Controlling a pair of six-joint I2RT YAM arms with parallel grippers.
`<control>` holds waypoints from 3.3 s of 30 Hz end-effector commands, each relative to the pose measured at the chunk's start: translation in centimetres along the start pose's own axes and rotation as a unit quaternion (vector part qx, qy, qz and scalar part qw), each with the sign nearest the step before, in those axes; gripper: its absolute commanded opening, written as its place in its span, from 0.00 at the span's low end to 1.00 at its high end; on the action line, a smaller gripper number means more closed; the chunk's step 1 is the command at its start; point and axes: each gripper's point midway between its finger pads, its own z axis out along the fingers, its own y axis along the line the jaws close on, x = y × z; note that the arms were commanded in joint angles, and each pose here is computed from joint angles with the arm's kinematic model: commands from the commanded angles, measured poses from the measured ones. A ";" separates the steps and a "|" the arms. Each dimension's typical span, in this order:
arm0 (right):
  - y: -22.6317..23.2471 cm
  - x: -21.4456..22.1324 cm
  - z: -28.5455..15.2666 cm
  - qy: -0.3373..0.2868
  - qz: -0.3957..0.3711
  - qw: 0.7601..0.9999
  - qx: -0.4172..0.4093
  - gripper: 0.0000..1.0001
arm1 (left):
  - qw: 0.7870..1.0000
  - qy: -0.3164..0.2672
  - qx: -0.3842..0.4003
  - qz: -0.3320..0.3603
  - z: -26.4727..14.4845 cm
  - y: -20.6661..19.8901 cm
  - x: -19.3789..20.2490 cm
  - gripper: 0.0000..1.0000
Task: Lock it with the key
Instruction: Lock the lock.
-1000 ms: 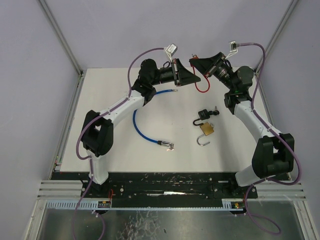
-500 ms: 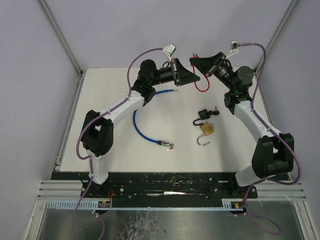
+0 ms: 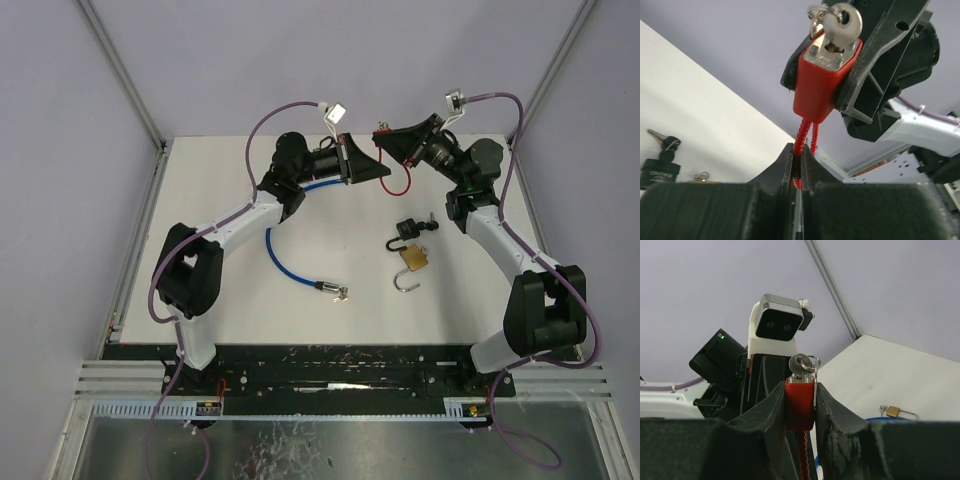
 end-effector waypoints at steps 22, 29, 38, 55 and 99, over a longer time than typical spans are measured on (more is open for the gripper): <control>5.9 4.4 -2.1 0.131 -0.069 0.977 -0.154 0.37 | 0.949 -0.040 -0.071 0.303 -5.7 -0.1 -2.9 0.00; 6.1 4.0 -2.0 0.129 -0.074 0.977 -0.155 0.61 | 0.947 -0.028 -0.084 0.307 -6.3 0.8 -2.1 0.00; 4.9 3.0 -3.7 0.146 -0.108 0.972 -0.152 0.87 | 0.938 -0.006 -0.142 0.315 -7.6 2.6 -1.3 0.00; 1.9 2.4 -5.7 0.252 -0.088 0.964 -0.002 0.71 | 0.883 0.135 -0.267 0.360 -7.9 7.7 4.3 0.00; -1.7 8.5 -4.5 0.300 -0.037 0.949 0.088 0.30 | 0.853 0.189 -0.275 0.401 -6.7 7.8 7.0 0.00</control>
